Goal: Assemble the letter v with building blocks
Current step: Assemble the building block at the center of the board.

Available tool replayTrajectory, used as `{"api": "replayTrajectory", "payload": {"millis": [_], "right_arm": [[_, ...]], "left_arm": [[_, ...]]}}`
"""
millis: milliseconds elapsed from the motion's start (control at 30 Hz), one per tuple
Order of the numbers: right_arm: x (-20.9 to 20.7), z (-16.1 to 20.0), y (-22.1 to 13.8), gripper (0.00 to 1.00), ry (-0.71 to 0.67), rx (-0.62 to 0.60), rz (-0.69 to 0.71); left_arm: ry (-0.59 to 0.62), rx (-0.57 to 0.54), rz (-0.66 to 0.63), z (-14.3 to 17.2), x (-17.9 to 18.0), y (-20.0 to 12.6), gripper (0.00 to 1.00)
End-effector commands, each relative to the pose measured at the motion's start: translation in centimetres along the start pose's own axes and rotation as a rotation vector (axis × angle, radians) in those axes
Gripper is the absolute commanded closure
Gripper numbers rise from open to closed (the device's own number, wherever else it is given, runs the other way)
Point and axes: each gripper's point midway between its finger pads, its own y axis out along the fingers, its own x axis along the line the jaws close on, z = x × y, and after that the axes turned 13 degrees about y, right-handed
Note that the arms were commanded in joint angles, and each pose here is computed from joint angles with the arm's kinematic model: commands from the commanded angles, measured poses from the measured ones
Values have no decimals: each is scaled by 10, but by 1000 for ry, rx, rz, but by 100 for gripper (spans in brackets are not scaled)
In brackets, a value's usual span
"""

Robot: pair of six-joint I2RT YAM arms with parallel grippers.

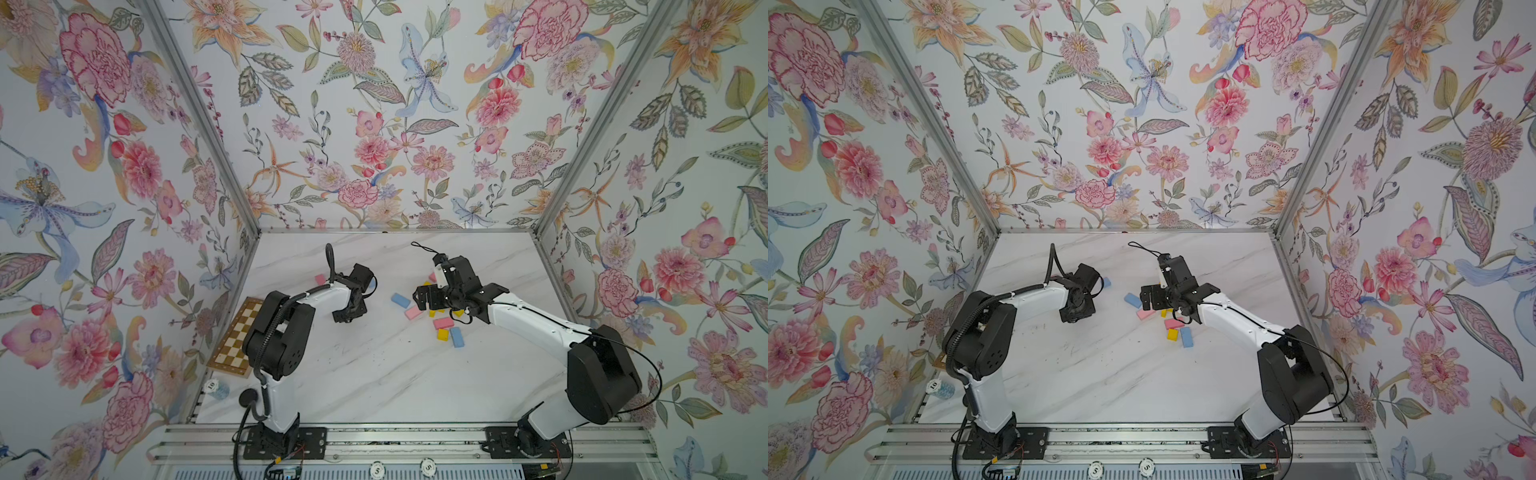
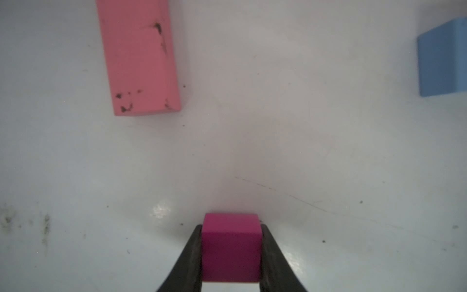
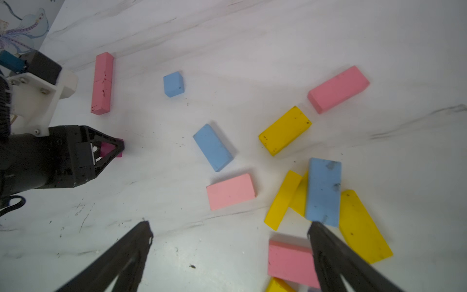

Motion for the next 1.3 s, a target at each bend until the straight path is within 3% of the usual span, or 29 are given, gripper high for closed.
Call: {"api": "replayTrajectory", "payload": {"millis": [0,400,1267], "right_arm": [[22,-8,8,1,-3,-21,-38],[40,-2,20,1,8,-7,-59],[40,-5,19,1,1,-12,-50]], "left_arm": [[1,65,-59,15,27,5,66],[-47,73,-33,2,47,15,65],[-88,61,19,-14,44,28,62]]}}
